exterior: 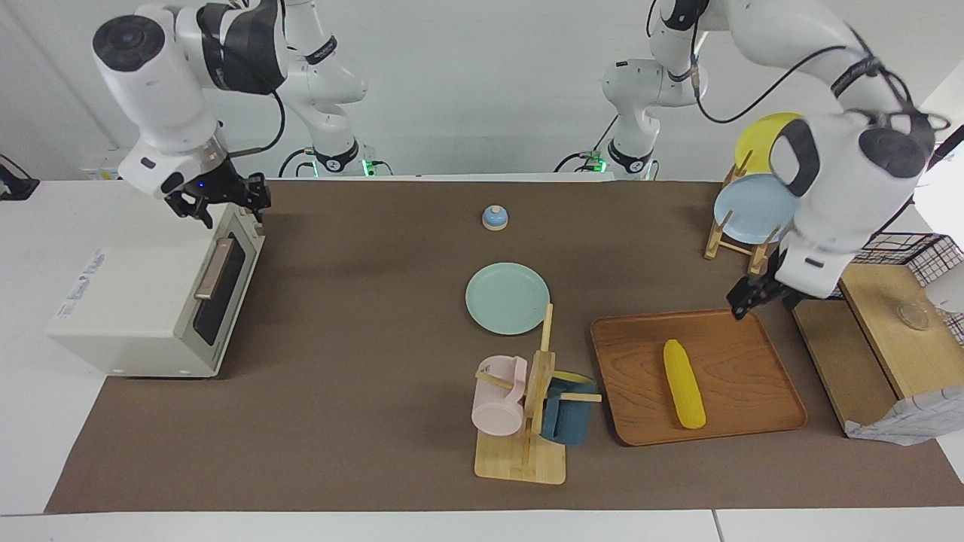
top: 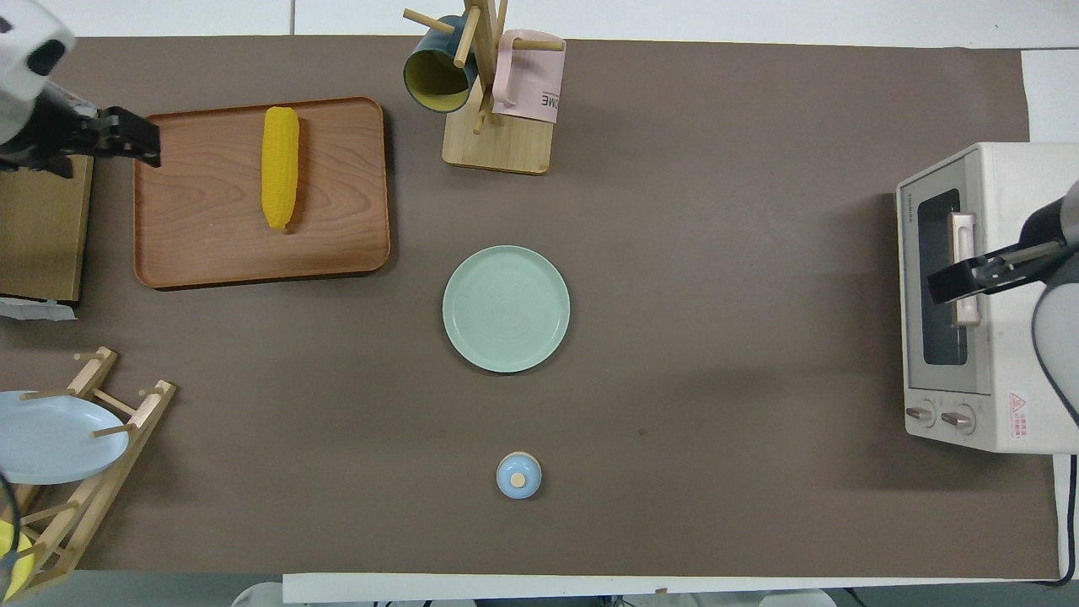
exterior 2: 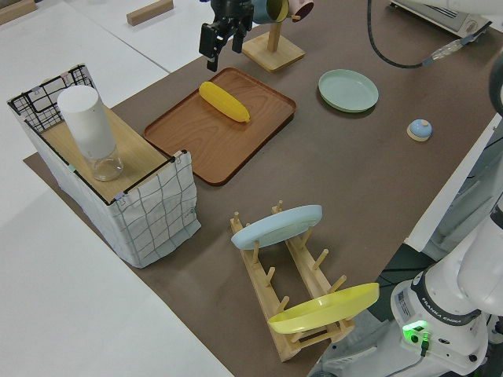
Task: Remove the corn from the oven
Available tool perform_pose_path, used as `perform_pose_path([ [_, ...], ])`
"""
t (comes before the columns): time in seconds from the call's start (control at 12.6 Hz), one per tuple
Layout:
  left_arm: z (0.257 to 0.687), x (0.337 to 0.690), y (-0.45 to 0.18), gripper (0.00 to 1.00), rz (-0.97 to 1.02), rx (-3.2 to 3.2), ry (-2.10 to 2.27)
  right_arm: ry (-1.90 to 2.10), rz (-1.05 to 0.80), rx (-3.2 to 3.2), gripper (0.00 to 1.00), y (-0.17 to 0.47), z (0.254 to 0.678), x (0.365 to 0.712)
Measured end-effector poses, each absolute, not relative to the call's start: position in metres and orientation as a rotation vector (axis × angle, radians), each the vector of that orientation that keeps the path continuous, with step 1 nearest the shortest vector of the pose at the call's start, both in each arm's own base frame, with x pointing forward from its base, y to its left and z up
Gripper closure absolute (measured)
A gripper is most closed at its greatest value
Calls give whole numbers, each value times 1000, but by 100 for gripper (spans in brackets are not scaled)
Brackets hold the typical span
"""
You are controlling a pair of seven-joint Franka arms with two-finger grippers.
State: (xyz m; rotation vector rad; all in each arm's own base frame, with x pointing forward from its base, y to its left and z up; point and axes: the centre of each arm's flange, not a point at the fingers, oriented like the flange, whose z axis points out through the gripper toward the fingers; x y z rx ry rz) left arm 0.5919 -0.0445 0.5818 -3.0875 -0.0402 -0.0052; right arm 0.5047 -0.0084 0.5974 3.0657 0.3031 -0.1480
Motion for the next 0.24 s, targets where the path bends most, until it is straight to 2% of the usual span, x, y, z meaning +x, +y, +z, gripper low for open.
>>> perform_pose_path([
  [0.16, 629, 552, -38, 0, 137, -3084, 76, 228, -148, 3110, 0, 1, 628, 497],
  [0.24, 643, 544, -37, 0, 181, -3081, 152, 205, -151, 3111, 0, 5, 633, 497],
])
